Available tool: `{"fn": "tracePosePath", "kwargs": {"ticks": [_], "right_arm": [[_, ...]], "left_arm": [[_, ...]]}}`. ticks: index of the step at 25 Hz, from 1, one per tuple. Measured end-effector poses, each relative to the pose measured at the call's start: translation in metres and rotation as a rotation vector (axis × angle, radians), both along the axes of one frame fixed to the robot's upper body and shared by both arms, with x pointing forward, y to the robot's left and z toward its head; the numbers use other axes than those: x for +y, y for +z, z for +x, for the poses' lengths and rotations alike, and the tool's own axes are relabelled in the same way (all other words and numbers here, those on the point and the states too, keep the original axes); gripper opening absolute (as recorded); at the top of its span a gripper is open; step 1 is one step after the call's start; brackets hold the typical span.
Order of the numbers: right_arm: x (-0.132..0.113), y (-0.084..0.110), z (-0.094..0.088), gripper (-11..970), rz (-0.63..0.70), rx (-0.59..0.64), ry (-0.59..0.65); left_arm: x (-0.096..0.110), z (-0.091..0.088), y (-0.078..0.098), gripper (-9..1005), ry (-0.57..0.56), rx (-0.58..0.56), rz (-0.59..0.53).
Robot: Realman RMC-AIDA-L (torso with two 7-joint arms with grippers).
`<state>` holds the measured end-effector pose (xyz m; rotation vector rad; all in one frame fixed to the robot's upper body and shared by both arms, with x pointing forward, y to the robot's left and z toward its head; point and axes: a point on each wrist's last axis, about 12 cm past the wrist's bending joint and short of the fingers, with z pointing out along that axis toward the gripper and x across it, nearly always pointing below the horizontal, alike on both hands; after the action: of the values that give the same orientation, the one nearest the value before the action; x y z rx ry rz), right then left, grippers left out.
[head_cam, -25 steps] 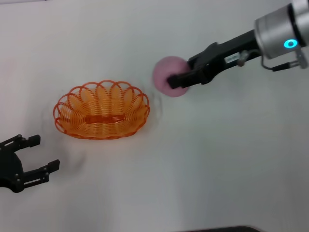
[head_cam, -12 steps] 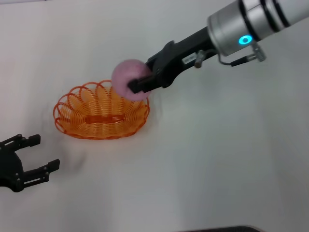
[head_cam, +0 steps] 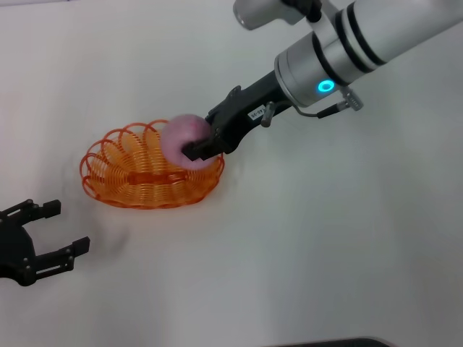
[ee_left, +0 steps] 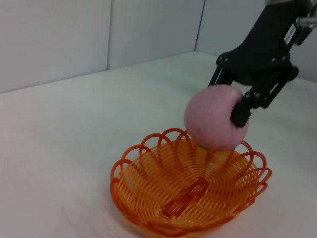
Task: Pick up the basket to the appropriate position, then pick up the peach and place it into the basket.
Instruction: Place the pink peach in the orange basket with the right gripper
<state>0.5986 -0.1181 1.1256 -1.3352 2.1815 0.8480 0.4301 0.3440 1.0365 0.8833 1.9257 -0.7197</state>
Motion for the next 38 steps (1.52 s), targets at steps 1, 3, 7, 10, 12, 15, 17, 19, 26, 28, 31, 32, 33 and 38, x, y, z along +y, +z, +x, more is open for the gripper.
{"fn": "tracePosePath", "kwargs": {"ticks": [1, 3, 7, 10, 12, 15, 17, 19, 26, 28, 31, 32, 33, 38], "right_arm": [[0.001, -0.002, 0.0, 440, -0.005, -0.001, -0.001], [0.002, -0.006, 0.0, 440, -0.017, -0.005, -0.002], [0.004, -0.01, -0.001, 442, -0.022, -0.01, 0.001], [0.006, -0.01, -0.001, 442, -0.017, -0.009, 0.002], [0.006, -0.01, -0.001, 443, -0.016, -0.01, 0.002], [0.005, -0.01, 0.0, 444, -0.016, -0.015, -0.002], [0.005, -0.01, 0.0, 444, -0.016, -0.021, -0.001], [0.004, -0.01, 0.0, 445, -0.017, -0.027, 0.005], [0.003, -0.011, -0.001, 575, -0.004, -0.035, 0.011], [0.003, -0.011, -0.001, 619, -0.003, -0.035, 0.01], [0.003, -0.01, -0.001, 684, 0.002, -0.038, 0.01], [0.003, -0.01, -0.001, 729, 0.011, -0.04, 0.012], [0.002, -0.01, -0.002, 775, 0.022, -0.041, 0.016], [-0.014, -0.003, -0.008, 942, 0.181, -0.084, 0.021]], "left_arm": [[0.0, 0.0, 0.0, 827, 0.0, 0.0, 0.0], [0.0, 0.0, 0.0, 827, 0.0, 0.001, 0.001], [0.001, 0.0, 0.0, 828, 0.003, 0.001, 0.001], [0.001, 0.0, 0.0, 827, 0.003, 0.001, 0.001], [0.001, 0.0, 0.0, 827, 0.003, 0.001, 0.001], [0.001, 0.0, 0.0, 826, 0.003, 0.002, 0.0], [0.001, 0.0, -0.001, 826, 0.003, 0.002, 0.0], [0.001, 0.0, 0.0, 825, 0.003, 0.002, 0.0], [0.001, -0.001, 0.0, 824, 0.004, 0.002, 0.001], [0.001, -0.001, 0.0, 824, 0.005, 0.003, 0.001], [0.001, -0.001, -0.001, 824, 0.005, 0.004, 0.0], [0.001, -0.001, -0.001, 824, 0.005, 0.004, 0.0], [0.001, -0.001, -0.001, 824, 0.005, 0.004, -0.001], [0.0, 0.0, 0.0, 824, 0.007, 0.002, -0.007]]}}
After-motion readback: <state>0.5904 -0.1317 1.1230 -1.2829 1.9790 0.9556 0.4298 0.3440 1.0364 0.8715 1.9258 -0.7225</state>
